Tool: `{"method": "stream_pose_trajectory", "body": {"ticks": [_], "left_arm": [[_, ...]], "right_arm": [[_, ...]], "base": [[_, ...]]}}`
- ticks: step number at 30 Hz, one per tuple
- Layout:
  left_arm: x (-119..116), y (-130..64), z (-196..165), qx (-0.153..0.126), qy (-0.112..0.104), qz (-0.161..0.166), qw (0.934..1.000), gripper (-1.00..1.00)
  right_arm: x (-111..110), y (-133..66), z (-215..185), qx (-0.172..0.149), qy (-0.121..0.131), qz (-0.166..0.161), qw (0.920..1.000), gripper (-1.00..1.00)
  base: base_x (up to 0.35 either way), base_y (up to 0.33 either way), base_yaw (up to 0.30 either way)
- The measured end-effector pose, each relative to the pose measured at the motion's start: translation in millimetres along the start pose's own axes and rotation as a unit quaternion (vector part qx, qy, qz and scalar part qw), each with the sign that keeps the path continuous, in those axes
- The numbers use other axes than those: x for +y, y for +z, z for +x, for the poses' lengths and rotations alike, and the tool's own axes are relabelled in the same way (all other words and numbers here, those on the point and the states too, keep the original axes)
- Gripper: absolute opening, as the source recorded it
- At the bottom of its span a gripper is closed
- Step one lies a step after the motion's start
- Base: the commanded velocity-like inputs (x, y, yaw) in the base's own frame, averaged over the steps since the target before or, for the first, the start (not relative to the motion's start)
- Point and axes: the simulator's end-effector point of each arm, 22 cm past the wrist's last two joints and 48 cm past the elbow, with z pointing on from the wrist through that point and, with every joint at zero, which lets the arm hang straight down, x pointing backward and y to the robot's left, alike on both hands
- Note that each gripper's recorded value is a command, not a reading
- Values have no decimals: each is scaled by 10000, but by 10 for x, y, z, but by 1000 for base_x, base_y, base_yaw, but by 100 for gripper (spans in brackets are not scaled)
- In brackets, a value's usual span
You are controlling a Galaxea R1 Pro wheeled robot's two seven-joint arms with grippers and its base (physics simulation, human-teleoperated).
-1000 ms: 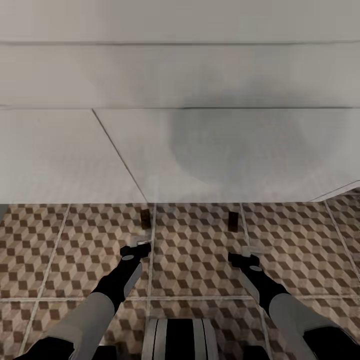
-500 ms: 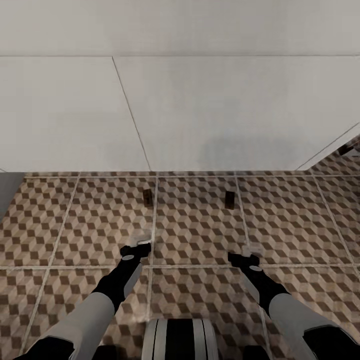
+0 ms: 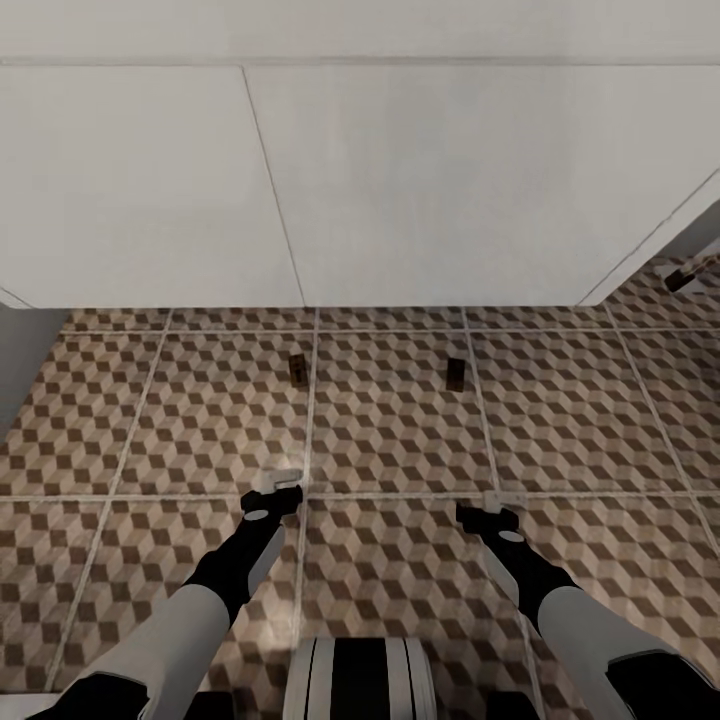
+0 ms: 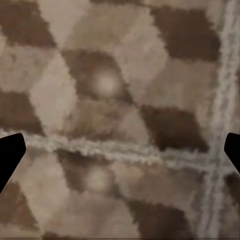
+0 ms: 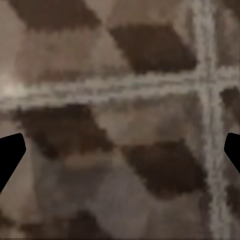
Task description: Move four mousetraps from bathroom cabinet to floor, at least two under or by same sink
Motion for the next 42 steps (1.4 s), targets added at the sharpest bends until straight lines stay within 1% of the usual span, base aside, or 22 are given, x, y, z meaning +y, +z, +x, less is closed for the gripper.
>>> {"method": "stream_pose_trajectory", "body": {"ticks": [17,42], "left_arm": [[-12,-4,-19,-22,-3,11,10000,100],[5,-357,-625,-535,-72,39,9985,100]], "right_arm": [[9,-1,-45,-46,15,-10,10000,100],[-13,-325,-647,-544,85,-23,9985,100]], "base": [[-10,0,0],[0,0,0]]}}
